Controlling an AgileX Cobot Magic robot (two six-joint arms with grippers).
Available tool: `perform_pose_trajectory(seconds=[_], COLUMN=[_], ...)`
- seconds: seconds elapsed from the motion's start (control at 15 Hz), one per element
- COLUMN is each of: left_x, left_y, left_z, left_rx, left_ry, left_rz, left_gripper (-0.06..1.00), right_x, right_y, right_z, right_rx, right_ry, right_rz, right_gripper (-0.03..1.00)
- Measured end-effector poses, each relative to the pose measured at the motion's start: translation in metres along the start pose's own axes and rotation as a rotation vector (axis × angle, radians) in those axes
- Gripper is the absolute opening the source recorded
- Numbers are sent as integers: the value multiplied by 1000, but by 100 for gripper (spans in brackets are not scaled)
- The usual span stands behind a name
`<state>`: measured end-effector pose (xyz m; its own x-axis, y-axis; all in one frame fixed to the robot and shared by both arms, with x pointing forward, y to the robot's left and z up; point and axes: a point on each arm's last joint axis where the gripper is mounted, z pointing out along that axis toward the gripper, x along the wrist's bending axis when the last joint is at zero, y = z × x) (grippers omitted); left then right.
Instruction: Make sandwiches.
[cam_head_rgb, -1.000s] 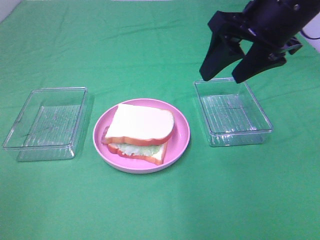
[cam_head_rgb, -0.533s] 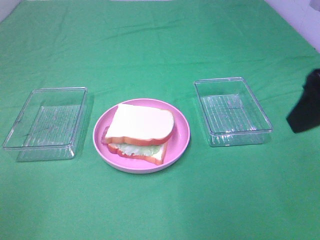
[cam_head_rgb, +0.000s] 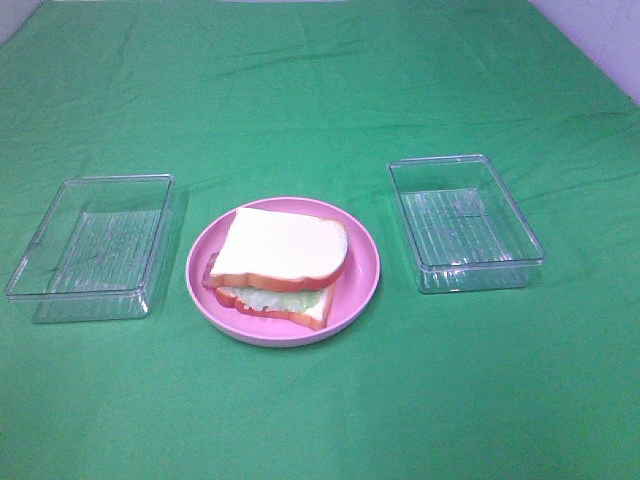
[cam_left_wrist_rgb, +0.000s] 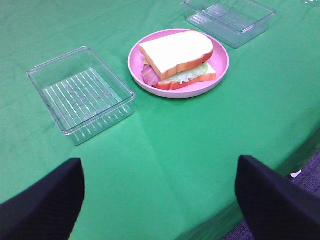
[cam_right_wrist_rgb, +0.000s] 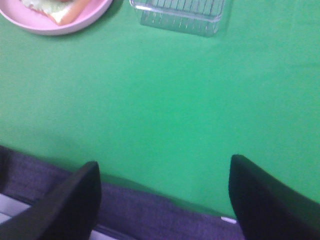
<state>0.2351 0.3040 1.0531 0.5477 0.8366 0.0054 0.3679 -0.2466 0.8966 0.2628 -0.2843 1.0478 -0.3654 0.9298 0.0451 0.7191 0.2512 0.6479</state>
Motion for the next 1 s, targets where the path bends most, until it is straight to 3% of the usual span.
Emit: perform_pose_trajectory(seconds=[0.27,0.8,1.0], left_x=[0,0,-1], left_y=[0,0,0], left_z=[0,0,0], left_rx=[0,0,1], left_ry=[0,6,138], left_rz=[0,-3,-68], left_gripper=[78,78,78], right_x=[1,1,1], right_y=[-18,-19,-18], right_z=[-14,-15,-15], right_rx=[-185,-195,-196], right_ry=[-7,-9,-117], right_rz=[-85,-93,13], right_gripper=[68,68,68])
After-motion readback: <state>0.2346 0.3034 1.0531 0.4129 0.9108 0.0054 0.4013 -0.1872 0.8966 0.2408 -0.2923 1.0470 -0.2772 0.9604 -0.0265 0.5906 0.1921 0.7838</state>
